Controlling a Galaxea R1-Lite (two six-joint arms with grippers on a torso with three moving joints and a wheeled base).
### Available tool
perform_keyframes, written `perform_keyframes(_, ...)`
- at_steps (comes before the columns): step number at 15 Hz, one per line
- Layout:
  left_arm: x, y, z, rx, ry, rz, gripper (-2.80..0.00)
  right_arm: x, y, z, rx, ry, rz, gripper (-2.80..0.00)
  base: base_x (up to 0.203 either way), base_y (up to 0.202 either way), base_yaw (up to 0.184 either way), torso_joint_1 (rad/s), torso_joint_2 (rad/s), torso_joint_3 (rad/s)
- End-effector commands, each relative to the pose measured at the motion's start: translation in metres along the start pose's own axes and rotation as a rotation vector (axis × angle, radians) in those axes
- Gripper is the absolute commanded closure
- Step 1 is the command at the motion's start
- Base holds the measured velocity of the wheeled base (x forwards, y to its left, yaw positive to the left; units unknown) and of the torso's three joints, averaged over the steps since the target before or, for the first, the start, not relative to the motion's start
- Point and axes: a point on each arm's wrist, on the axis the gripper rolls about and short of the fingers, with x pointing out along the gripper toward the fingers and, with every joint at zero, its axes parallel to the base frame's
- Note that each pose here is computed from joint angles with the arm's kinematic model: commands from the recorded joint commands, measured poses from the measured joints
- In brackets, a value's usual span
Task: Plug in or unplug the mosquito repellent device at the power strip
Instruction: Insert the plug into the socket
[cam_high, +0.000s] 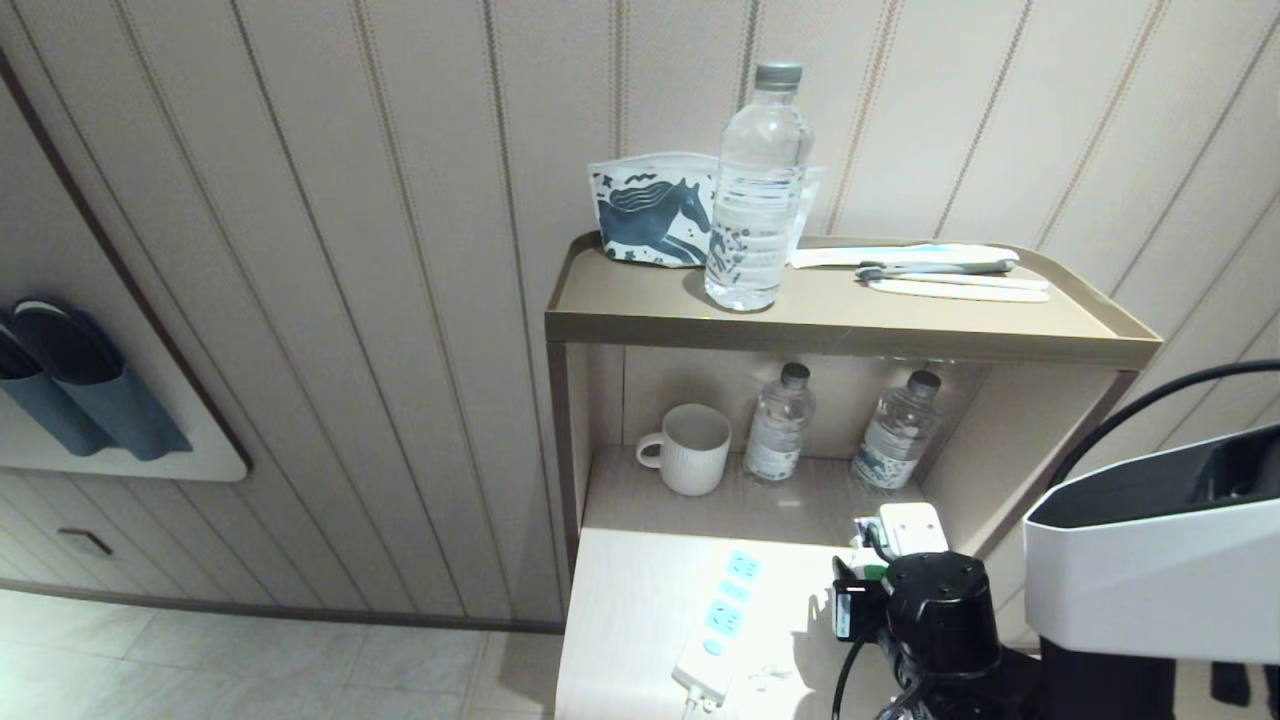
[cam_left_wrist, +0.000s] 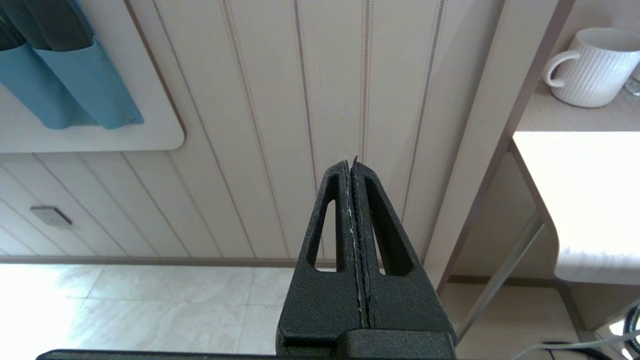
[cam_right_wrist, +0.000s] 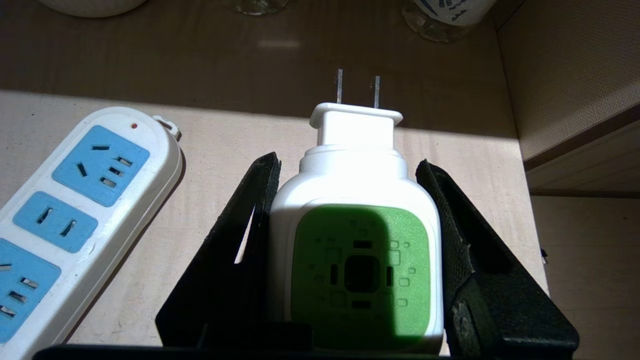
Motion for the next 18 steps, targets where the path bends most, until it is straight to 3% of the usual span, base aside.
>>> perform_keyframes(1, 0.0, 0.0, 0.0, 0.0, 0.001, -0.001, 0.0, 0.001, 0.003, 0.002, 0.03, -0.032, 0.008, 0.0, 0.0, 0.0, 0.0, 0.0, 0.0, 0.0)
perform_keyframes(6, 0.0, 0.0, 0.0, 0.0, 0.001, -0.001, 0.0, 0.006, 0.005, -0.004, 0.041, -0.015, 0.004, 0.0, 0.0, 0.0, 0.0, 0.0, 0.0, 0.0)
perform_keyframes(8, 0.0, 0.0, 0.0, 0.0, 0.001, 0.0, 0.0, 0.015, 0.006, -0.009, 0.006, 0.06, -0.009, 0.0, 0.0, 0.0, 0.0, 0.0, 0.0, 0.0)
perform_keyframes(11, 0.0, 0.0, 0.0, 0.0, 0.002, 0.0, 0.0, 0.023, 0.006, -0.001, 0.061, 0.143, -0.016, 0.0, 0.0, 0.0, 0.0, 0.0, 0.0, 0.0)
perform_keyframes(18, 0.0, 0.0, 0.0, 0.0, 0.001, -0.001, 0.0, 0.026, 0.008, 0.003, 0.089, 0.134, -0.003, 0.0, 0.0, 0.0, 0.0, 0.0, 0.0, 0.0)
